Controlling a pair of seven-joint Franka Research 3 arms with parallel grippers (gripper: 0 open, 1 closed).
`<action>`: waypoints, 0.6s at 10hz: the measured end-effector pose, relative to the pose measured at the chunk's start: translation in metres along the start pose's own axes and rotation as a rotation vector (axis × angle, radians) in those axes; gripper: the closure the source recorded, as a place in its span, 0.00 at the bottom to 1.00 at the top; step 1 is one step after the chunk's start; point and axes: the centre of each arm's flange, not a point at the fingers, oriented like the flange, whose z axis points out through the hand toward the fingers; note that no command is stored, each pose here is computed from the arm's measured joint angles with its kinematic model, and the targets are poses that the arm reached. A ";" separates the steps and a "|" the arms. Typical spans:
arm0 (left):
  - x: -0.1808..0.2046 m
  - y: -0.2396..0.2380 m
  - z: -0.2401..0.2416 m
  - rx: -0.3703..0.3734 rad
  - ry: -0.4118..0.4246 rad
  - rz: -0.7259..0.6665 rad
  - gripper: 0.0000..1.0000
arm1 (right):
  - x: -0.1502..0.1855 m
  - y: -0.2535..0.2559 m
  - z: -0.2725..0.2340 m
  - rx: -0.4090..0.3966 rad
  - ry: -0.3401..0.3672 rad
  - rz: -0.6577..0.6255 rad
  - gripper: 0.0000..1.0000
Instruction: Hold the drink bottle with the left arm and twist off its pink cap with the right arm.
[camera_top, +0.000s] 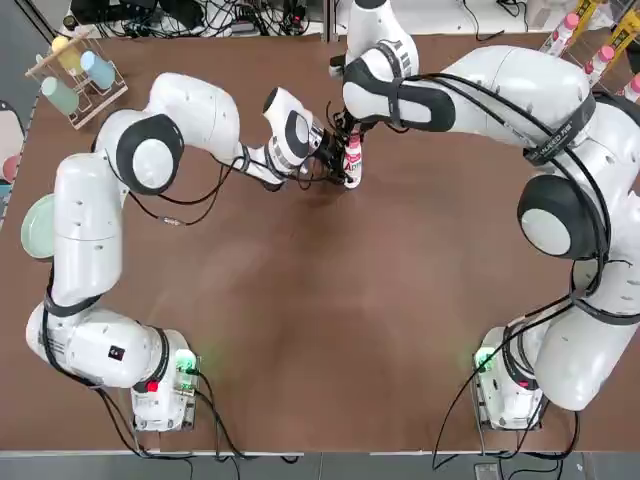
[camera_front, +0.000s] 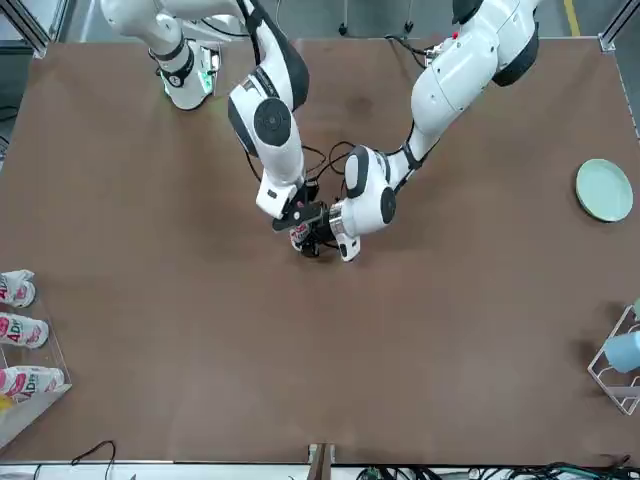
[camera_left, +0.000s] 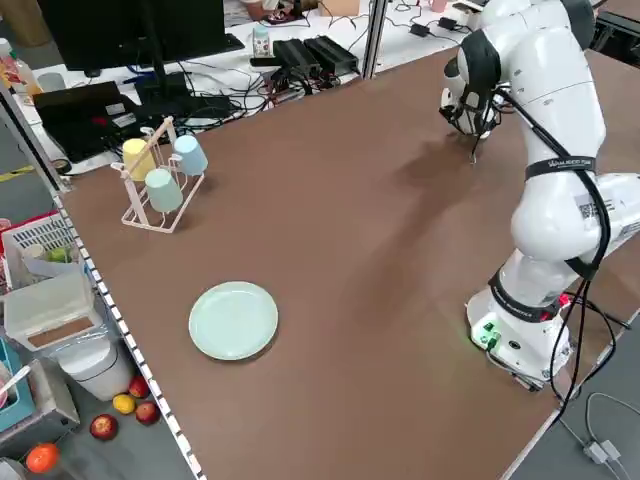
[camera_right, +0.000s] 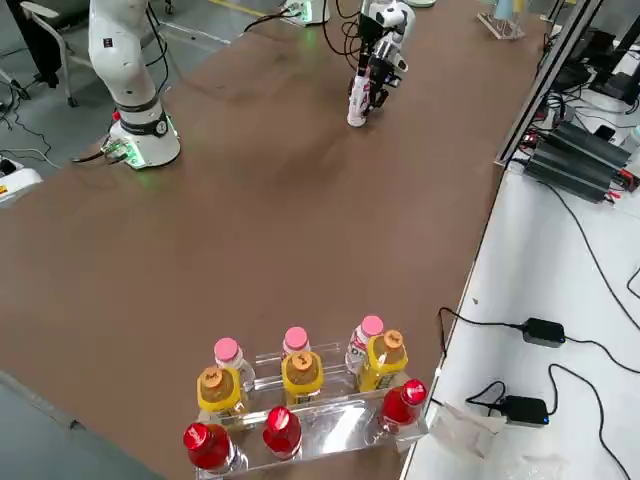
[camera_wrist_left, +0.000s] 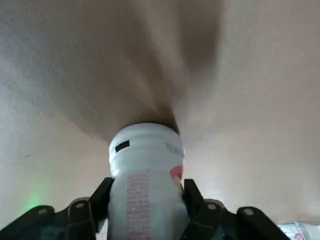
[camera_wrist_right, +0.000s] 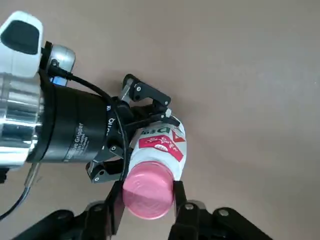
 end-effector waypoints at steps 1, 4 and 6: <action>0.000 0.000 0.000 0.000 0.000 0.000 0.37 | 0.000 0.000 0.000 -0.001 0.000 -0.015 0.56; 0.000 0.000 0.000 0.000 0.000 0.000 0.37 | 0.000 0.000 0.000 -0.002 0.001 -0.080 0.56; 0.000 0.000 0.000 0.000 0.000 -0.001 0.37 | 0.000 0.000 0.000 -0.010 0.004 -0.130 0.56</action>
